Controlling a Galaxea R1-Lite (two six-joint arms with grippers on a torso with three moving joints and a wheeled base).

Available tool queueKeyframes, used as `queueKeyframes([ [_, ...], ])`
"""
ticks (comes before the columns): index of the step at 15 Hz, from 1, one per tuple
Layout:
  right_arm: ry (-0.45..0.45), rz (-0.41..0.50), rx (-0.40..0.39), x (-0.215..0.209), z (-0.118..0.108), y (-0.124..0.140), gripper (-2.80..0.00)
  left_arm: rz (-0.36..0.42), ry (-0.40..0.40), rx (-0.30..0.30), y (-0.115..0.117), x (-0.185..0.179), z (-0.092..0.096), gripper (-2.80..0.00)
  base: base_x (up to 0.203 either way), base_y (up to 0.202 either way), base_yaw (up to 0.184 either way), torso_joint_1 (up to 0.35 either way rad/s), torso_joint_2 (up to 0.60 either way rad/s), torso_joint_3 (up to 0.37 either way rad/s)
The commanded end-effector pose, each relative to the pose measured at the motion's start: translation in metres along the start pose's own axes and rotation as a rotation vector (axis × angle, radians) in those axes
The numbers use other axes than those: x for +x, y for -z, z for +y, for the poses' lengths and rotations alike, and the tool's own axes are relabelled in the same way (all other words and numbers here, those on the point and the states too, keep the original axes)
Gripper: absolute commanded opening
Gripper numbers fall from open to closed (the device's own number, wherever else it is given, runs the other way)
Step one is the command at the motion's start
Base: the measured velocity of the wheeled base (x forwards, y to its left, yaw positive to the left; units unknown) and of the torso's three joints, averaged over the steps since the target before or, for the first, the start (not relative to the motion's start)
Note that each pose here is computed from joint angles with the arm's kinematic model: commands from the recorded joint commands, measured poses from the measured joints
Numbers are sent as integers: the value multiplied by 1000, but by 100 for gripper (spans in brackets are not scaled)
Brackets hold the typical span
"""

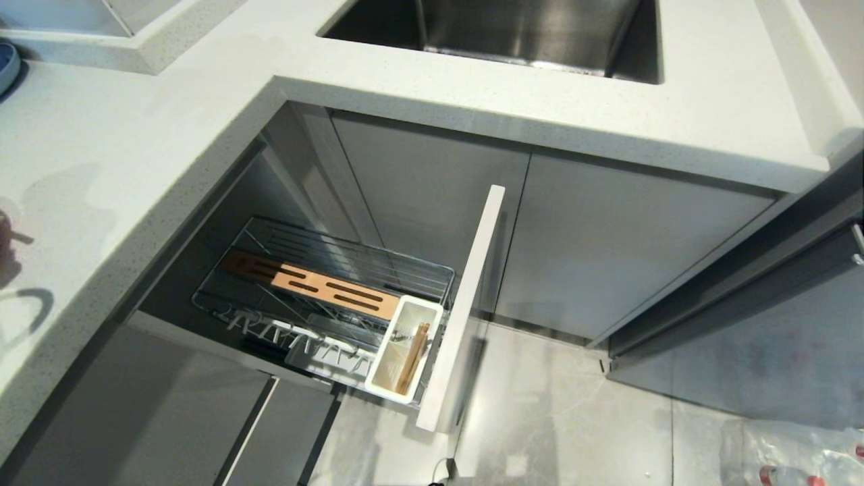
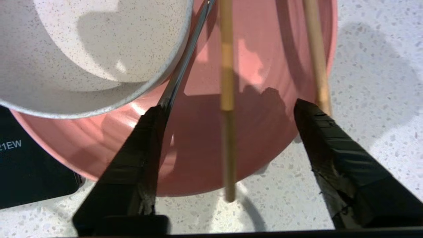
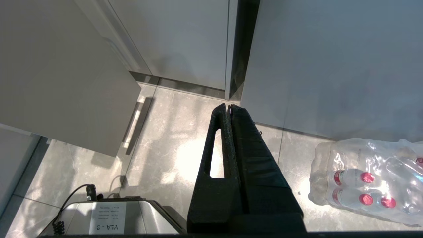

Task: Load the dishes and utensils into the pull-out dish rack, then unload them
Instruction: Take the chopsticks out of the cupboard, then close the cupboard

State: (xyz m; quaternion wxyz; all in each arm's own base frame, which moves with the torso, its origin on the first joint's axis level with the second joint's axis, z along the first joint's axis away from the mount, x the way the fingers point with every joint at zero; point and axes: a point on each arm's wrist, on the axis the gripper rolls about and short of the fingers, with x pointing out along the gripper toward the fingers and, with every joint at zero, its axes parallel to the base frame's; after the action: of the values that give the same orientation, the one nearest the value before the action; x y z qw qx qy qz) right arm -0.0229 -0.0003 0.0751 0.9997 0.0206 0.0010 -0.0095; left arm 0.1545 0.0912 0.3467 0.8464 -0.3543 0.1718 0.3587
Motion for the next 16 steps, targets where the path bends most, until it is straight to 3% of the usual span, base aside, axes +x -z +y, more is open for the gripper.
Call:
queueKeyframes([
  [1, 0, 2, 0, 0, 0, 0, -280, -8, 8, -3, 1, -6, 1, 0, 0, 0, 0, 0, 0, 0],
  [10, -2, 2, 0, 0, 0, 0, -280, -77, 84, 4, 6, -45, 4, 0, 0, 0, 0, 0, 0, 0],
  [11, -2, 2, 0, 0, 0, 0, -280, -90, 104, 11, 8, -53, 5, -161, 0, 0, 0, 0, 0, 0],
  [12, 0, 2, 0, 0, 0, 0, -280, -103, 119, 14, 9, -60, 5, -280, 0, 0, 0, 0, 0, 0],
  [16, 0, 2, 0, 0, 0, 0, -280, -151, 218, 39, 18, -94, 9, -280, 0, 0, 0, 0, 0, 0],
])
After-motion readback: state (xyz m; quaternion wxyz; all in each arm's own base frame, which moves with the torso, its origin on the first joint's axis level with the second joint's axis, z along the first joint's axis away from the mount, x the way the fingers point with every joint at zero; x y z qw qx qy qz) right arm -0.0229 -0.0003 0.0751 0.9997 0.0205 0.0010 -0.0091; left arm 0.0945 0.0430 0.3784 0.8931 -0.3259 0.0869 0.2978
